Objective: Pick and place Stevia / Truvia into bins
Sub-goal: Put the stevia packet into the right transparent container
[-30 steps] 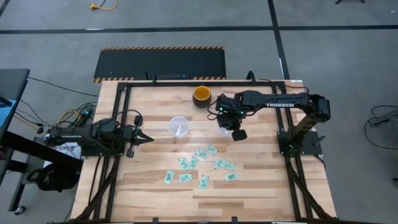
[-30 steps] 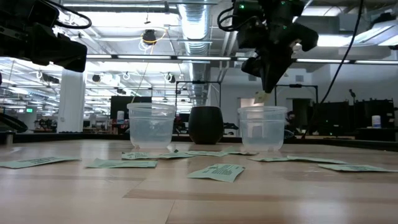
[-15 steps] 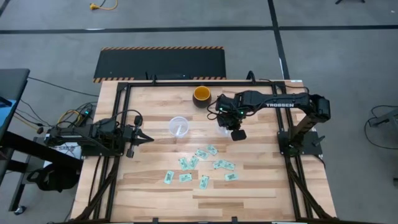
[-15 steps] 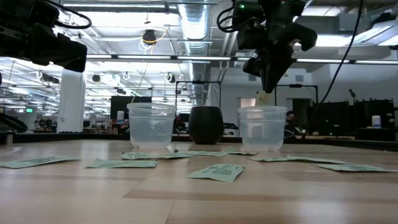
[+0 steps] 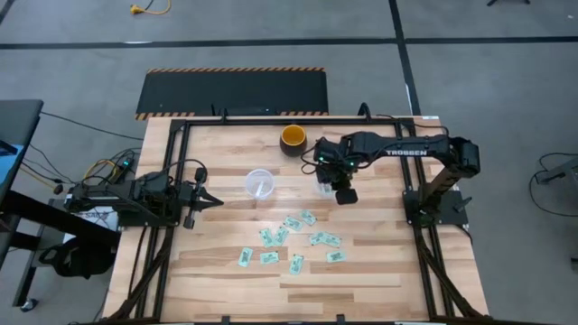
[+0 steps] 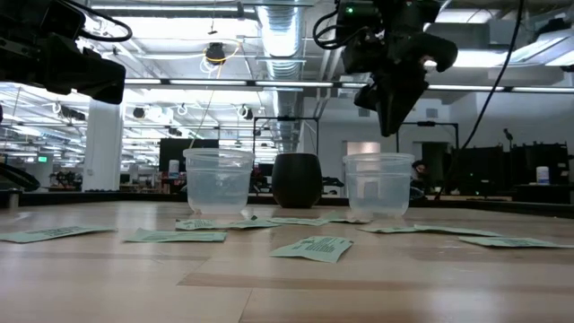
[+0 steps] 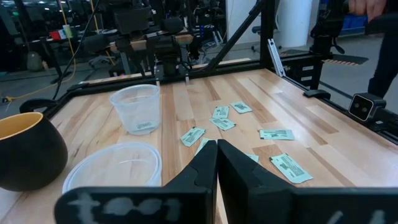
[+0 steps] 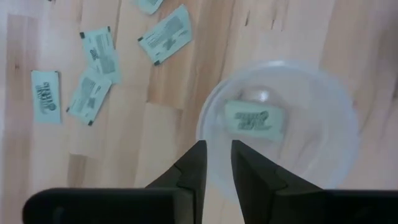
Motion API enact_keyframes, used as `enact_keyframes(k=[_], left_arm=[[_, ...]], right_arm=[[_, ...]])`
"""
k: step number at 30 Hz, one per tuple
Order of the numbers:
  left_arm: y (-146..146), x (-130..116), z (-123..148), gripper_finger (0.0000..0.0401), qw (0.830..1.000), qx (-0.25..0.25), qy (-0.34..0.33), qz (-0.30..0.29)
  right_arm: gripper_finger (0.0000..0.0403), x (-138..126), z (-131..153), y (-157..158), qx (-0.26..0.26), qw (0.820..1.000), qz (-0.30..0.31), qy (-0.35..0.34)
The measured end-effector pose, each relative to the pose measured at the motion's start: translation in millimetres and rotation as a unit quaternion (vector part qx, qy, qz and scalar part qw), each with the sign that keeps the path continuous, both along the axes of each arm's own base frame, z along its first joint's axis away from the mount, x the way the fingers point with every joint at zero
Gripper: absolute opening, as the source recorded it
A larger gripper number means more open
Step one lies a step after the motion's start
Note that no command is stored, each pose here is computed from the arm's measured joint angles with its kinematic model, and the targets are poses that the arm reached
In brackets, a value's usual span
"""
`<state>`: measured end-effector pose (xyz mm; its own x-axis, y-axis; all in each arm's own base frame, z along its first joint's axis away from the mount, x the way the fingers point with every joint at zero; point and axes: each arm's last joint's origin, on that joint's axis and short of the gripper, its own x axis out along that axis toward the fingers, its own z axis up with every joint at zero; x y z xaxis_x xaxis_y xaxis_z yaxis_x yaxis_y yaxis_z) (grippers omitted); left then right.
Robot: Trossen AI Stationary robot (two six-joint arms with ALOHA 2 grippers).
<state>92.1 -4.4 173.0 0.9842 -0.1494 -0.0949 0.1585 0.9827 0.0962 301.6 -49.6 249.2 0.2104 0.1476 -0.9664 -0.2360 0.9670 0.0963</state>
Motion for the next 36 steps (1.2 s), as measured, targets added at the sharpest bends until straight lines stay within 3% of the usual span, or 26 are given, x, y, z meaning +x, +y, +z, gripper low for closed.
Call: enact_keyframes(k=[10, 26, 36], left_arm=[[0.0, 0.0, 0.0, 0.0, 1.0, -0.001, 0.0, 0.0], [0.0, 0.0, 0.1, 0.0, 1.0, -0.001, 0.0, 0.0], [0.0, 0.0, 0.1, 0.0, 1.0, -0.001, 0.0, 0.0]], right_arm=[[0.0068, -2.7, -7.2, 40.3, 0.044, 0.998, 0.009, 0.04], [0.0068, -9.8, -62.1, 101.3, 0.064, 0.998, -0.015, 0.014], [0.0068, -13.4, -76.9, 124.9, 0.055, 0.998, -0.026, -0.012]])
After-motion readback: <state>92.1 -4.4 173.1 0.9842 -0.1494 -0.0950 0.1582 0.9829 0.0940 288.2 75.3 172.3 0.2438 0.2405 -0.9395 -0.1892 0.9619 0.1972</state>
